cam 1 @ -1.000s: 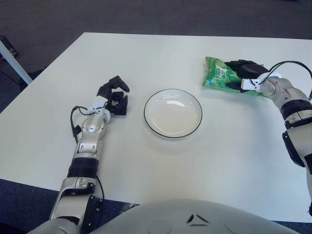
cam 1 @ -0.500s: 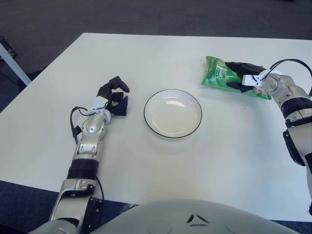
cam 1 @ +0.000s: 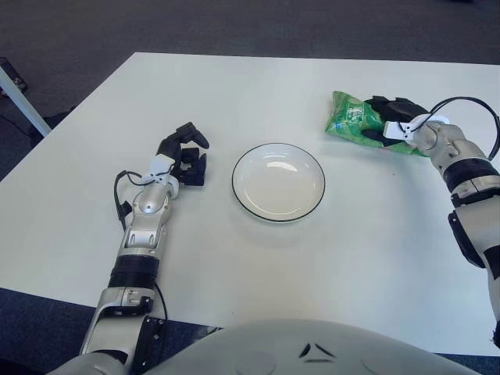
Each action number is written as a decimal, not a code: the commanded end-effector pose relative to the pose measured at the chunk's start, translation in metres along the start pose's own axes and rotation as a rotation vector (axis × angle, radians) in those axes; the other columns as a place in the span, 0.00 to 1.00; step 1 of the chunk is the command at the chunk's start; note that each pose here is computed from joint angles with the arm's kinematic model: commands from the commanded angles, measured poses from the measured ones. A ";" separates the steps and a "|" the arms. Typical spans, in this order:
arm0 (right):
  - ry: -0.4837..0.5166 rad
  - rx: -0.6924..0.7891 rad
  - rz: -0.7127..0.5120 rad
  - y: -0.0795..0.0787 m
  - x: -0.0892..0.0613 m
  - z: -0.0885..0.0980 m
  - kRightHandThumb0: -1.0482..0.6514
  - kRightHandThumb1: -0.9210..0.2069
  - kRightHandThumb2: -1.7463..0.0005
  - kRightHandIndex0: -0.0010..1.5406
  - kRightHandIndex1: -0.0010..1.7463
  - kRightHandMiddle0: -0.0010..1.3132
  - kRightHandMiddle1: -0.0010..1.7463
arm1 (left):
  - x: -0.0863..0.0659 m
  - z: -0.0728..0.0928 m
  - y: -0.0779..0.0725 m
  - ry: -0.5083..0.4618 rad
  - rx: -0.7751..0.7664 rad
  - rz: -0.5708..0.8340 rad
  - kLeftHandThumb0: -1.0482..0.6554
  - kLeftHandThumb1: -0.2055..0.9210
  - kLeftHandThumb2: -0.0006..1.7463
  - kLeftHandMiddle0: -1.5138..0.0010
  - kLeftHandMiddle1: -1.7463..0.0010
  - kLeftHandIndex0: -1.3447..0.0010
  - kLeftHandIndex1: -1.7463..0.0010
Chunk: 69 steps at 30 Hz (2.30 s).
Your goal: Put the snack into the plate.
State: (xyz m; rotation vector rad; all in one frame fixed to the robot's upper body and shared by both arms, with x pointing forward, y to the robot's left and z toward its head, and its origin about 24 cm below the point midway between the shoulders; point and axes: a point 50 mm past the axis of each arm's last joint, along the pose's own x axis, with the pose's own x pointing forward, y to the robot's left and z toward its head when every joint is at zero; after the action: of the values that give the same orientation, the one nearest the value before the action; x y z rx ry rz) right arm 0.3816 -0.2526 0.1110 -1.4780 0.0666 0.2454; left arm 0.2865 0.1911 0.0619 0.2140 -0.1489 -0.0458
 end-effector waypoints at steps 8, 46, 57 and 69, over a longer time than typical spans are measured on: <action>0.160 0.136 -0.023 0.058 -0.015 -0.015 0.62 0.65 0.22 0.49 0.81 0.46 1.00 | -0.030 -0.036 -0.013 0.158 -0.052 -0.002 0.30 0.33 0.86 0.14 0.00 0.45 0.00; -0.162 0.279 -0.595 -0.046 -0.020 0.025 0.62 0.73 0.12 0.52 0.95 0.42 1.00 | -0.028 -0.035 -0.016 0.156 -0.026 -0.002 0.29 0.31 0.88 0.14 0.00 0.43 0.00; -0.269 0.341 -0.621 -0.071 -0.032 0.046 0.62 0.68 0.13 0.47 1.00 0.39 1.00 | -0.026 -0.035 -0.017 0.155 -0.041 -0.001 0.29 0.31 0.88 0.14 0.00 0.43 0.00; -0.429 0.312 -0.667 -0.085 -0.041 0.082 0.62 0.79 0.06 0.53 1.00 0.46 1.00 | -0.025 -0.037 -0.018 0.151 -0.048 -0.008 0.29 0.31 0.88 0.14 0.00 0.43 0.00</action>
State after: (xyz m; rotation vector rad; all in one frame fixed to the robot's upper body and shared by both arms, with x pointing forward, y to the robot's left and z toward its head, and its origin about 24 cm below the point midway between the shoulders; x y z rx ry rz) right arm 0.3548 -0.1927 0.2044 -1.0389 -0.6436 -0.0335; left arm 0.2868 0.1882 0.0624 0.2241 -0.1596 -0.0437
